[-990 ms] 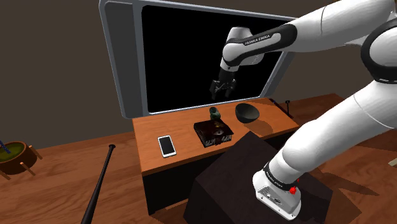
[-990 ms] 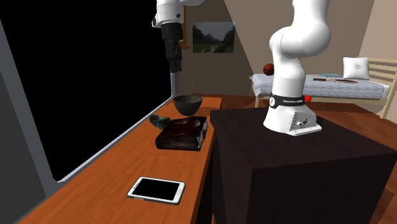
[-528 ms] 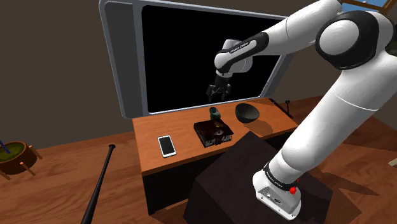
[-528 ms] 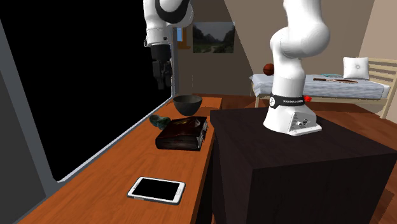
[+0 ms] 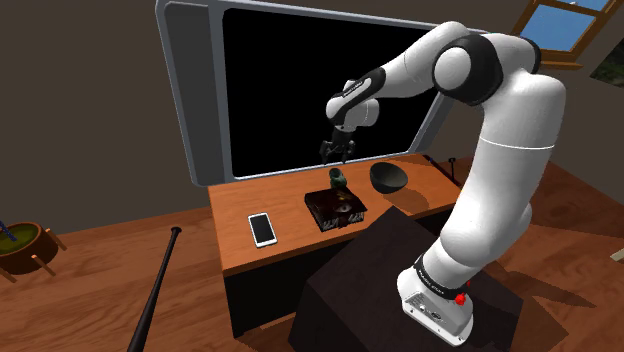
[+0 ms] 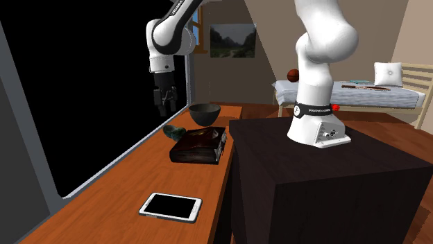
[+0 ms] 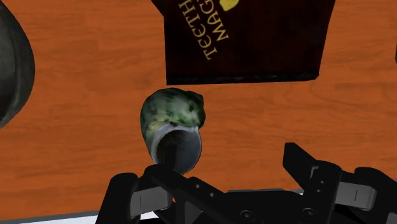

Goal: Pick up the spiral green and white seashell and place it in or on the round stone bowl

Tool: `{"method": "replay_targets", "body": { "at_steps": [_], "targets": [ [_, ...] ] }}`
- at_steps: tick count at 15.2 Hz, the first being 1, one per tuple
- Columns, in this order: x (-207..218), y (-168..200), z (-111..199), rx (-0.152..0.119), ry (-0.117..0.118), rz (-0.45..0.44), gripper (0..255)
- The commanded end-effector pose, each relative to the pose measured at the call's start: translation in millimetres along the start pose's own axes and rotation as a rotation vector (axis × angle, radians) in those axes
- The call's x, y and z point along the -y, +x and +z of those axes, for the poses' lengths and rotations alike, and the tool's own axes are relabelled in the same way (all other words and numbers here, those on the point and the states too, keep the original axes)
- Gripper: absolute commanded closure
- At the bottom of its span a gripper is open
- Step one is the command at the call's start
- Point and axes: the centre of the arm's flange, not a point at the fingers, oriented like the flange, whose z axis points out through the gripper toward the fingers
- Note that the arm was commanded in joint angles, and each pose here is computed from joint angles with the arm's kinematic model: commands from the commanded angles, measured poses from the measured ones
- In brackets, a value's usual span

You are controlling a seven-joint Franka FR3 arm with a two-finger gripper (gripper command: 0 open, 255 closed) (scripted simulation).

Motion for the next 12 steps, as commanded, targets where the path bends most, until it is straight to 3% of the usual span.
{"method": "replay_targets", "body": {
  "at_steps": [1,6,12],
  "targets": [
    [-10,15,18,-0.001,0.003,0.018,0],
    [-32,53,59,-0.001,0.011,0.059,0],
    [-32,53,91,-0.001,0.011,0.059,0]
  ]
}}
